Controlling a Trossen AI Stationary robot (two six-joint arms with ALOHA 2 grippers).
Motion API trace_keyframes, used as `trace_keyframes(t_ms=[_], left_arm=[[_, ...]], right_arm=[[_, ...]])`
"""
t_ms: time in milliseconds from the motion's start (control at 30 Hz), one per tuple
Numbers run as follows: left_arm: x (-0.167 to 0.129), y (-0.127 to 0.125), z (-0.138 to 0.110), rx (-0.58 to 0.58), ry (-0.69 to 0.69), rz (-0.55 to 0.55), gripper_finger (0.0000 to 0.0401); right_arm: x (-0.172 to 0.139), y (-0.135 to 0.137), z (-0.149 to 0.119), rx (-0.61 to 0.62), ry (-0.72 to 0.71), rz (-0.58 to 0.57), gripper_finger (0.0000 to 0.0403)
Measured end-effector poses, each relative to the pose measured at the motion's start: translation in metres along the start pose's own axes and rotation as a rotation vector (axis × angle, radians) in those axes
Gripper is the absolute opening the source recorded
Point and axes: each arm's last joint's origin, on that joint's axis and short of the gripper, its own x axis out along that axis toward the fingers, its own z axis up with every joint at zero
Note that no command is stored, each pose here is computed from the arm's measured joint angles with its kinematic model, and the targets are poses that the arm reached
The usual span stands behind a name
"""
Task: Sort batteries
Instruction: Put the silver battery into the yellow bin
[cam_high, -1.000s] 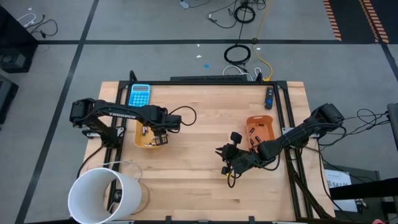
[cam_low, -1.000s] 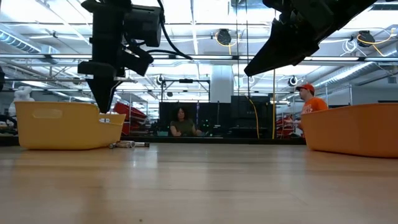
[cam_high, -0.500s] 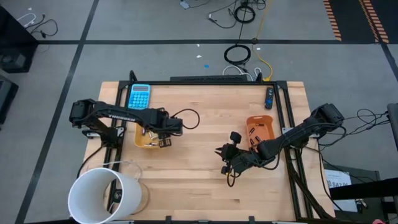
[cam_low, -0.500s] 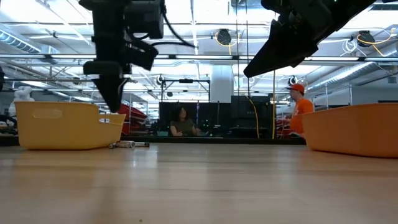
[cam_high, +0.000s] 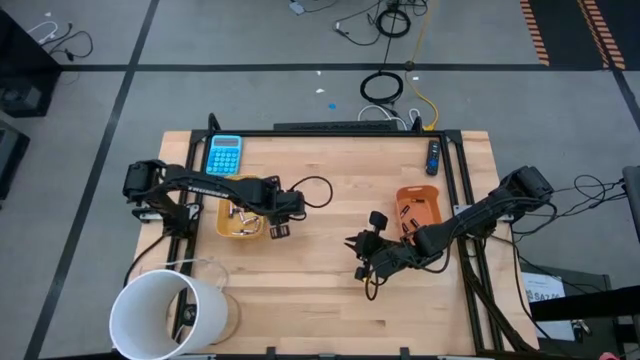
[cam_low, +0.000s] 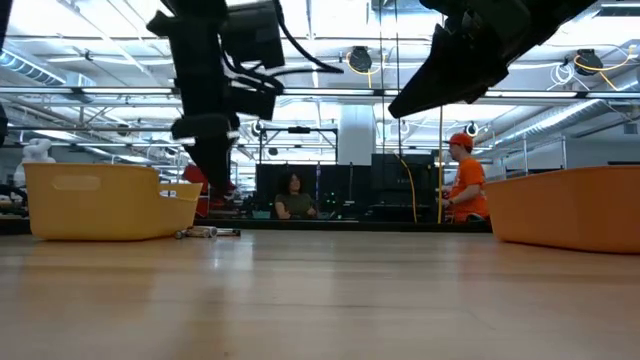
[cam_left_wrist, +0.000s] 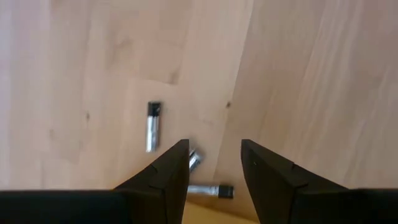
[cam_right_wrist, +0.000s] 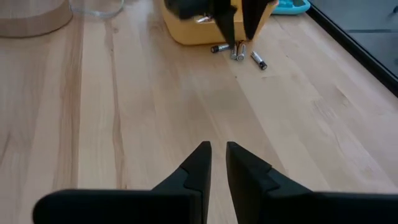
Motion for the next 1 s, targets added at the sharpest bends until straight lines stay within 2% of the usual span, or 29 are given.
trace_keyframes(t_ms=[567,800,1000], left_arm=[[0.024,0.043,0.01,-0.056,-0.013,-0.083,0.0155],[0.039,0.055,0.013,-0.004,-0.007,-0.076,0.0155],[0.056,0.059,0.01,0.084,0.056,-0.081,0.0155]], right_arm=[[0.002,-0.002,0.002,0.0,0.006,0.003,0.004],[0.001,-0.002,0.002,0.0,0.006,0.002,0.004],[0.001,-0.002,0.002,-0.001,0.008,0.003,0.004]])
